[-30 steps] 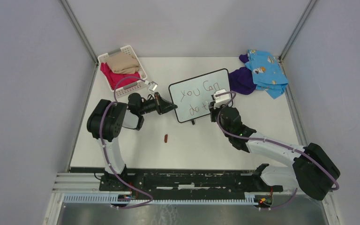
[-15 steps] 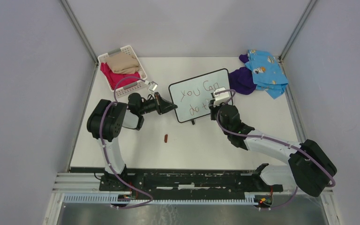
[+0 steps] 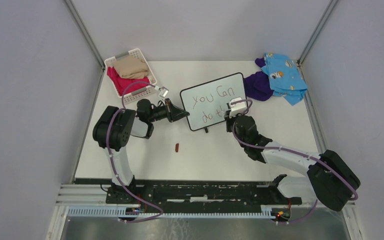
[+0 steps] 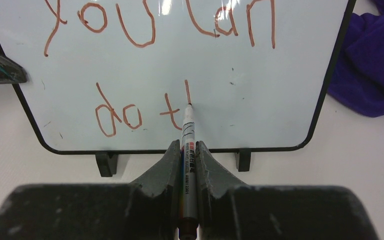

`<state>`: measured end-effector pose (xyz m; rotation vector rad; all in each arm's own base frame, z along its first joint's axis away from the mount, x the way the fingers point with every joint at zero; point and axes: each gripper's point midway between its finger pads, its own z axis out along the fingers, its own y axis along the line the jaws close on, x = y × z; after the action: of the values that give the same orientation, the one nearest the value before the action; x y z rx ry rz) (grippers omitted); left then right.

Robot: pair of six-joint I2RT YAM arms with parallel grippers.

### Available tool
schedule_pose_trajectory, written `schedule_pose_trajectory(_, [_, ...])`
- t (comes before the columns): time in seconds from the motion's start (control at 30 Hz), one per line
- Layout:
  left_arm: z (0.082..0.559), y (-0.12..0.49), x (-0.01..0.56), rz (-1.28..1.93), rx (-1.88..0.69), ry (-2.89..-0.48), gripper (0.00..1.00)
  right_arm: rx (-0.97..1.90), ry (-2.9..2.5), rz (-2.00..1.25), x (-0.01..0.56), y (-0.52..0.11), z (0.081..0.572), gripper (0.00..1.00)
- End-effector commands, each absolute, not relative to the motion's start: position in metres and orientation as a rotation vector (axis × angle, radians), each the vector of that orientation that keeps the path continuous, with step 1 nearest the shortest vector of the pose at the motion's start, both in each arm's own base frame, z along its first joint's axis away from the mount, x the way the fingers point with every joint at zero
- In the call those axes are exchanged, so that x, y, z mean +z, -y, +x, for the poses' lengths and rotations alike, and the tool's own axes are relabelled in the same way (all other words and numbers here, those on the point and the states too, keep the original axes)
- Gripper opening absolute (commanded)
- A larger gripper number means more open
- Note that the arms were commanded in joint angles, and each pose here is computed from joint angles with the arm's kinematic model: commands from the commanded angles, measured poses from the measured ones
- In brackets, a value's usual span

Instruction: Write a sentence on the whiteboard

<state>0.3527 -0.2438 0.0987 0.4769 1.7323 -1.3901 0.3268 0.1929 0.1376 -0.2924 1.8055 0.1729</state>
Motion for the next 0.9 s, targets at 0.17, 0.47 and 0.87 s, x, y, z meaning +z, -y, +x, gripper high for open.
schedule_pose_trajectory(0.17, [0.347,0.245,0.077,0.455,-1.389,-1.829,0.12,0.187,-1.815,-0.267,0.129,-0.186,0.320,0.00])
schedule_pose_trajectory(0.47, [0.346,0.245,0.077,0.457,-1.391,-1.830,0.12,0.185,-1.834,-0.268,0.120,-0.182,0.315,0.00])
schedule_pose_trajectory(0.87, [0.346,0.246,0.076,0.458,-1.392,-1.831,0.12,0.197,-1.801,-0.260,0.138,-0.190,0.323,0.00])
